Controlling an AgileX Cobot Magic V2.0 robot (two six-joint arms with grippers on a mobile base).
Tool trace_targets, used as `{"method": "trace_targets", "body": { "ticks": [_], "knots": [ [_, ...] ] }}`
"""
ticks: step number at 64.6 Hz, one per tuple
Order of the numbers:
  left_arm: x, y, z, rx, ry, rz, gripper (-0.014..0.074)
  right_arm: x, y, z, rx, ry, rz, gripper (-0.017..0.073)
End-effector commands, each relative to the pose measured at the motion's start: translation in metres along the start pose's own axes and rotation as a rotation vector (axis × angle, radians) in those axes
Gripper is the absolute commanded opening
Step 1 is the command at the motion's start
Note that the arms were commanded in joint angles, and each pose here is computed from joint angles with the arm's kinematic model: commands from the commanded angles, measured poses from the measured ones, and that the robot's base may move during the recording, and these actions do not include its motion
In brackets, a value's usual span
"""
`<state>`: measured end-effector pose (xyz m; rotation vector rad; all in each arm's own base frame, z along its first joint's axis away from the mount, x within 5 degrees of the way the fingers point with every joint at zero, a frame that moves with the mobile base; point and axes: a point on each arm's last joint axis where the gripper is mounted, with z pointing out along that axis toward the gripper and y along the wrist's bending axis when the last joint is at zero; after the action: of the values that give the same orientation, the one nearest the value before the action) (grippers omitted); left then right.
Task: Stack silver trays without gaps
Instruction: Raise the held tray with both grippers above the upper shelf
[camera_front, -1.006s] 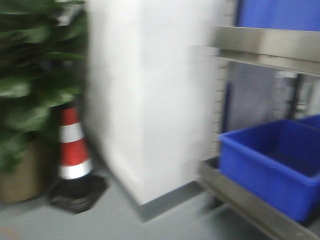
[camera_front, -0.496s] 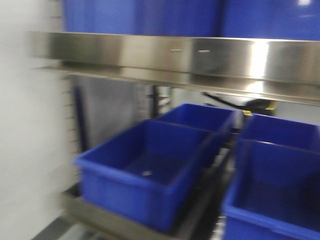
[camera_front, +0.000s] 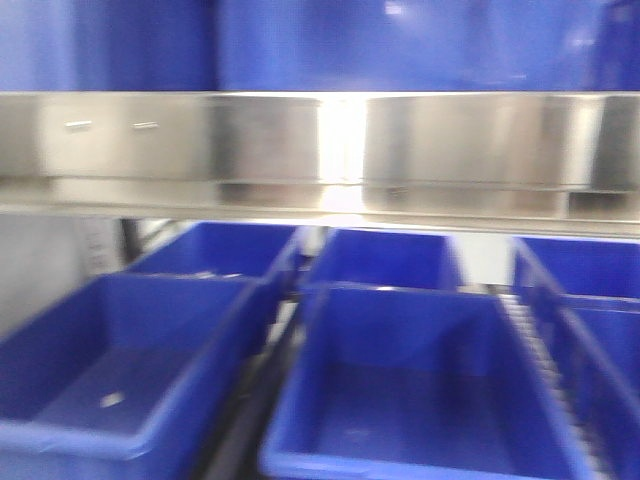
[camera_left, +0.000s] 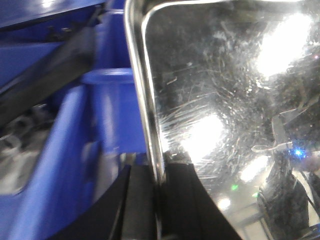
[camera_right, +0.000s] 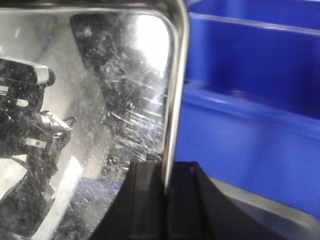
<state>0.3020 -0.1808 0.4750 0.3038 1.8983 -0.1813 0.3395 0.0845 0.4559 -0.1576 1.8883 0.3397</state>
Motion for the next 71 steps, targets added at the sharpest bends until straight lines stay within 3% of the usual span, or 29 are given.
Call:
{"method": "trace_targets", "body": {
  "ticks": [1, 71],
  "knots": [
    [-0.0073, 0.0035, -0.0052, -0.008, -0.049, 0.021, -0.0008, -0.0104, -0.0005, -0.0078, 0.012, -0.068, -0.035, -0.0079],
    [-0.0073, 0.0035, -0.0052, -0.008, -0.049, 0.021, -0.0008, -0.0104, -0.0005, -0.0078, 0.012, -0.068, -0.035, -0.0079]
  ]
}}
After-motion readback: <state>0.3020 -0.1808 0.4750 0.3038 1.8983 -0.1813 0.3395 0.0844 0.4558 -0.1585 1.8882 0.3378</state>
